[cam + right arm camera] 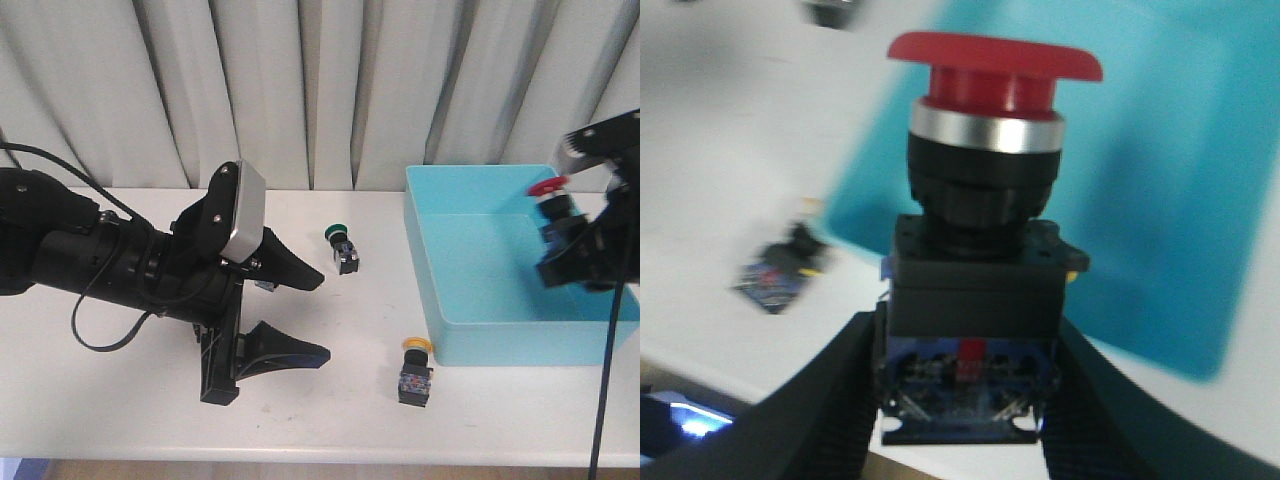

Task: Pick red and yellow buttons and place in box
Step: 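Carry the red button into the blue box and release it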

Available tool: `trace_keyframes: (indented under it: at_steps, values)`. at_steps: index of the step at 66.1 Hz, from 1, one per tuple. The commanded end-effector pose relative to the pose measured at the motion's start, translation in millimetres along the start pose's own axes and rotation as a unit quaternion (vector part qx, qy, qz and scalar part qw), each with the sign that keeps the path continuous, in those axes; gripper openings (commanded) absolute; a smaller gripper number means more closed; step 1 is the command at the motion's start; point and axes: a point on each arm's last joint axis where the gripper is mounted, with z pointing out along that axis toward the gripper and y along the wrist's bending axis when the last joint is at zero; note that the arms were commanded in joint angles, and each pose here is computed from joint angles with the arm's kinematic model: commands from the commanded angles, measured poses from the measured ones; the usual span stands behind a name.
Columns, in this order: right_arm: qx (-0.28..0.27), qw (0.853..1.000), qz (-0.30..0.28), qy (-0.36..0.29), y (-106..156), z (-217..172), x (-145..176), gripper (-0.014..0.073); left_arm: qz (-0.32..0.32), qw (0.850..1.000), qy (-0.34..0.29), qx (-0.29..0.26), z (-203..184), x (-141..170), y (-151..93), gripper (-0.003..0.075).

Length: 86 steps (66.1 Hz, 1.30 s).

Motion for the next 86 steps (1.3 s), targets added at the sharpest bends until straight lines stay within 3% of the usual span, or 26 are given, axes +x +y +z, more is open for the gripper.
trace_keyframes:
  at_steps: [1, 28, 46, 69, 86]
  values:
    - [0.038, 0.998, 0.056, -0.006, -28.4, 1.8, -11.4, 0.0244, 0.003, 0.999, -0.040, -0.012, -10.3, -20.2, -2.3, 0.0540]
    - [0.023, 0.991, 0.089, 0.100, -67.6, 122.6, -39.3, 0.0244, 0.003, 0.999, -0.040, -0.012, -10.3, -20.2, -2.3, 0.0540]
    - [0.005, 0.980, 0.101, 0.169, -76.7, 194.3, -36.7, 0.0244, 0.003, 0.999, -0.040, -0.012, -10.3, -20.2, -2.4, 0.0540]
    - [-0.005, 0.975, 0.102, 0.200, -75.9, 219.6, -25.8, 0.0258, 0.003, 0.999, -0.040, -0.012, -10.3, -20.2, -2.4, 0.0540]
    - [-0.005, 0.975, 0.100, 0.200, -74.7, 219.8, -26.3, 0.0420, 0.003, 0.999, -0.040, -0.012, -10.3, -20.2, -2.4, 0.0540]
